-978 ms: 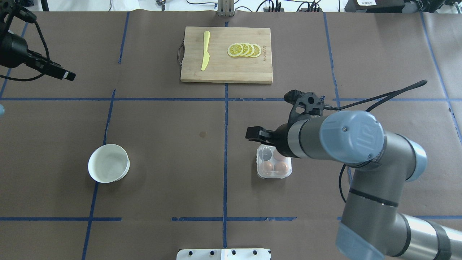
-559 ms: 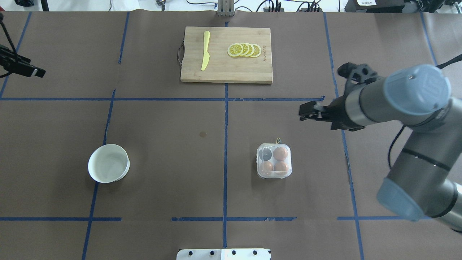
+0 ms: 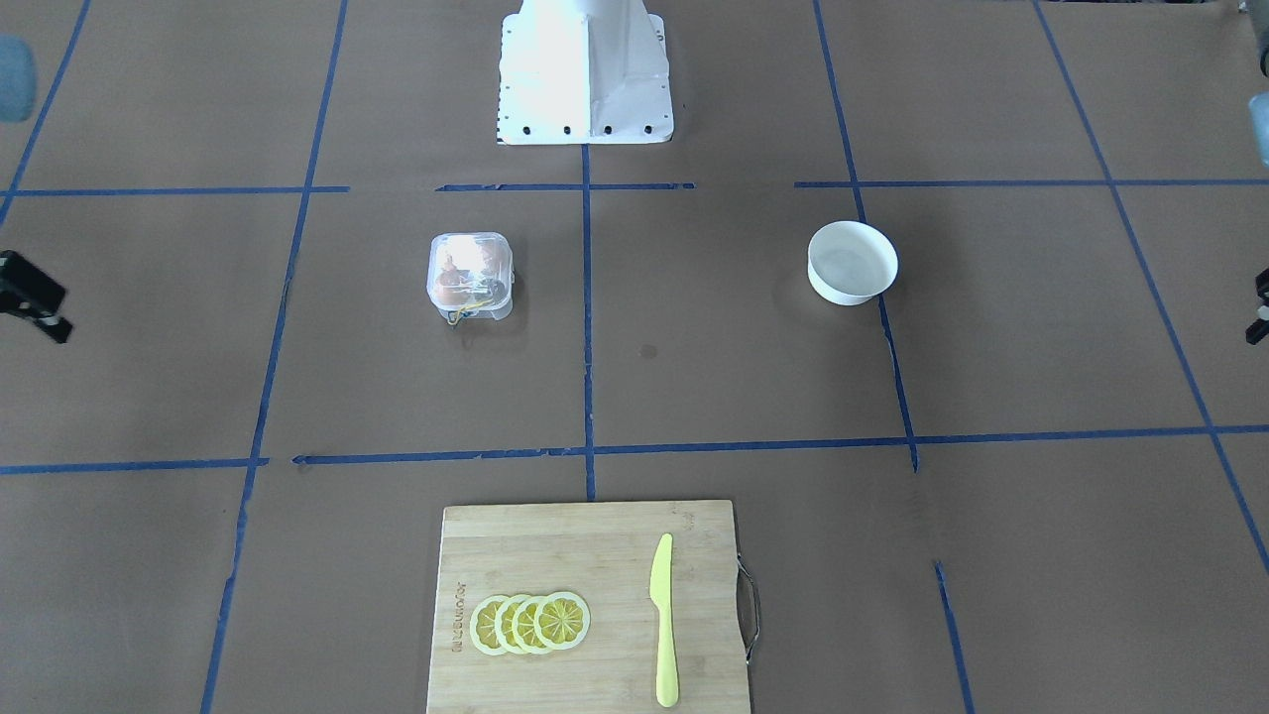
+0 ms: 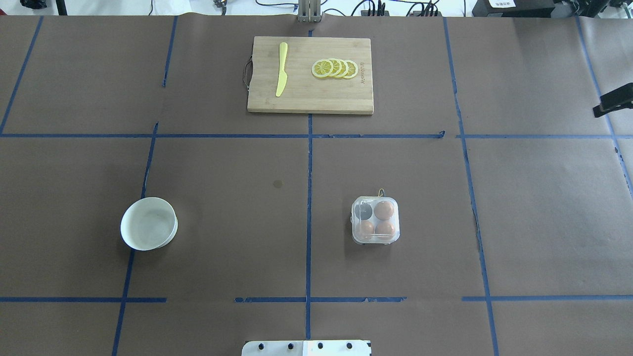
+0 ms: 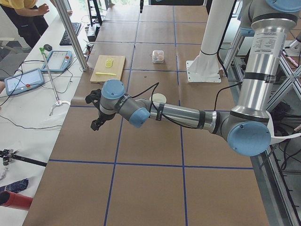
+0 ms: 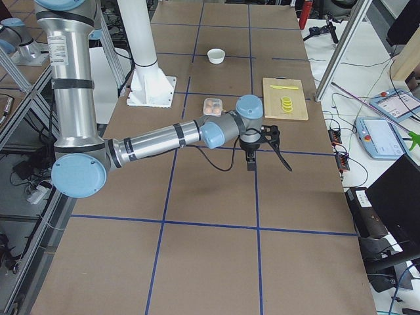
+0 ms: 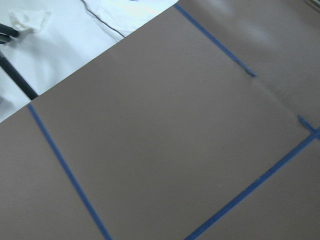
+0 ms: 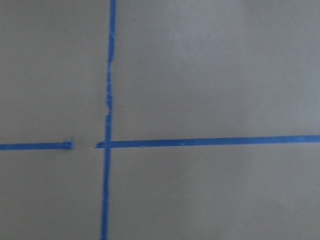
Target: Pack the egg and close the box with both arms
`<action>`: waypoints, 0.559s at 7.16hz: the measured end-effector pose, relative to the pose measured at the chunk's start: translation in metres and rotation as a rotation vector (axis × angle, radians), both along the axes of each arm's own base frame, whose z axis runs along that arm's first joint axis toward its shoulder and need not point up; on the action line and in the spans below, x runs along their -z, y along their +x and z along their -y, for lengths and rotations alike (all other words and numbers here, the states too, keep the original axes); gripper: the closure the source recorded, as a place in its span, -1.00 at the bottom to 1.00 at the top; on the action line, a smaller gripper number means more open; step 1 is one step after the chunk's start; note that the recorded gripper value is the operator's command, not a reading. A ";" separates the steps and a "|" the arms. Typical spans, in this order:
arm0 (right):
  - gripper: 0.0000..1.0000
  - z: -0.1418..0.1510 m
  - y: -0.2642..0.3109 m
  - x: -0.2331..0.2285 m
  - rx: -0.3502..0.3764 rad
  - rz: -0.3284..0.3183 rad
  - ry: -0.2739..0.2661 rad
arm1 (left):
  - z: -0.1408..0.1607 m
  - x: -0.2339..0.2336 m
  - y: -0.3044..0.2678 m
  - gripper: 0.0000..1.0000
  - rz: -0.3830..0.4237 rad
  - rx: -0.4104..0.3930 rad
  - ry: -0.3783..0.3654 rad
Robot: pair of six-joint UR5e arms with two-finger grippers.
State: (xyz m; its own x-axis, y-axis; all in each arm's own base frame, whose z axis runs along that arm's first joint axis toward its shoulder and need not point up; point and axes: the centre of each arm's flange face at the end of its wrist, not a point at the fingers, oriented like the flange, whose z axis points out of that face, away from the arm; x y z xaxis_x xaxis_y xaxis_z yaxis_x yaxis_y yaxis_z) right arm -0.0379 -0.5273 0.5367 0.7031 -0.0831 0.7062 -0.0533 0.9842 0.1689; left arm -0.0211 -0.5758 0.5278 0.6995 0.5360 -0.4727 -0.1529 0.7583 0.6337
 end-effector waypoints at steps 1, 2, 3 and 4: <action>-1.00 0.003 0.046 -0.043 0.036 -0.030 0.035 | 0.001 -0.011 -0.011 -1.00 0.034 0.024 -0.077; -1.00 0.001 0.076 -0.076 0.073 -0.051 0.046 | 0.000 -0.016 -0.017 -1.00 0.054 0.026 -0.167; -1.00 -0.002 0.093 -0.099 0.119 -0.064 0.030 | -0.004 -0.015 -0.021 -1.00 0.064 0.018 -0.251; -1.00 0.001 0.103 -0.107 0.171 -0.068 0.004 | -0.009 -0.014 -0.024 -1.00 0.069 0.014 -0.310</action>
